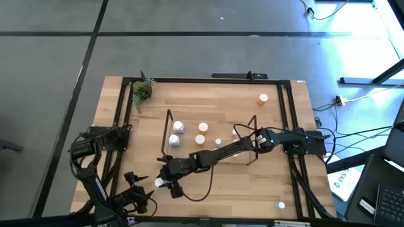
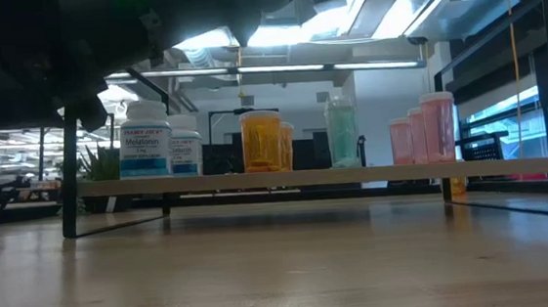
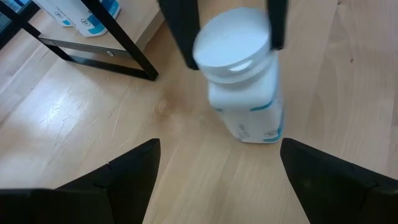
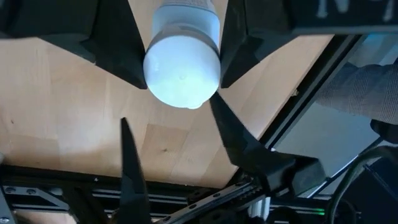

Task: Pick and place medicine bottles onto shelf by color
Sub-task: Put the white pill bottle on the shelf aligned with the other white pill bottle

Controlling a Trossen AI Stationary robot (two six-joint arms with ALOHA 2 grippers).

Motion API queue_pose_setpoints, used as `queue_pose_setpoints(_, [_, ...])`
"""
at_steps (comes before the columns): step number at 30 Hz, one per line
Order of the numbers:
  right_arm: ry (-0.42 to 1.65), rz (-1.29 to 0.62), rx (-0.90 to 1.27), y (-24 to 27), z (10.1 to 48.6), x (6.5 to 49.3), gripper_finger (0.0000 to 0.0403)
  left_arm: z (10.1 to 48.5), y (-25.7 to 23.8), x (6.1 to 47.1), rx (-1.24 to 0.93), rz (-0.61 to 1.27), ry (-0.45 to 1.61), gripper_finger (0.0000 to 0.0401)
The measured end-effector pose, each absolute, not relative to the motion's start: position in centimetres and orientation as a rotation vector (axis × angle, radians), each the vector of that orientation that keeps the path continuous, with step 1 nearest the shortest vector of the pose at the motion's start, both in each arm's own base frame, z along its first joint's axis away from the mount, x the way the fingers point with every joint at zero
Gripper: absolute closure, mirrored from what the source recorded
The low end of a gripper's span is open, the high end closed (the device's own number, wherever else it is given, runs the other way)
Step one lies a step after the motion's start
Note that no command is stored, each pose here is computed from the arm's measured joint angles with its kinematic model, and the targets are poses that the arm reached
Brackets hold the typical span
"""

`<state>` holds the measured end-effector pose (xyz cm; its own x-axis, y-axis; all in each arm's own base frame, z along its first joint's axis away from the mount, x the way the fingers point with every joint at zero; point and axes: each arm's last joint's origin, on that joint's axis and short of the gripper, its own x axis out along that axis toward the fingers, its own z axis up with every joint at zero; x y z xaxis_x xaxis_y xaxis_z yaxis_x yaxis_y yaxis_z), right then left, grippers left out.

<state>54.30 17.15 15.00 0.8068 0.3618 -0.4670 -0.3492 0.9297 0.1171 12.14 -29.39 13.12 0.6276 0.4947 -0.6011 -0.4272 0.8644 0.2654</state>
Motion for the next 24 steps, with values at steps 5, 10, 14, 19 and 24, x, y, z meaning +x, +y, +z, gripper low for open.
queue_pose_setpoints(5, [0.520, 0.397, 0.017, 18.2, 15.3, 53.8, 0.0215, 13.1, -29.4, 12.1, 0.100, 0.529, 0.719, 0.0075])
queue_pose_setpoints(10, [0.540, 0.364, -0.004, 18.8, 16.1, 53.3, 0.0221, 13.1, -29.5, 12.1, 0.092, 0.525, 0.718, 0.0075])
queue_pose_setpoints(14, [0.562, 0.355, -0.013, 19.3, 16.7, 52.7, 0.0219, 13.0, -29.6, 12.1, 0.076, 0.518, 0.717, 0.0075])
queue_pose_setpoints(19, [0.580, 0.322, -0.039, 20.5, 17.1, 52.0, 0.0218, 13.0, -29.8, 12.2, 0.058, 0.511, 0.716, 0.0075])
queue_pose_setpoints(24, [0.577, 0.256, -0.056, 21.6, 18.0, 51.3, 0.0220, 12.9, -29.9, 12.1, 0.042, 0.502, 0.715, 0.0075])
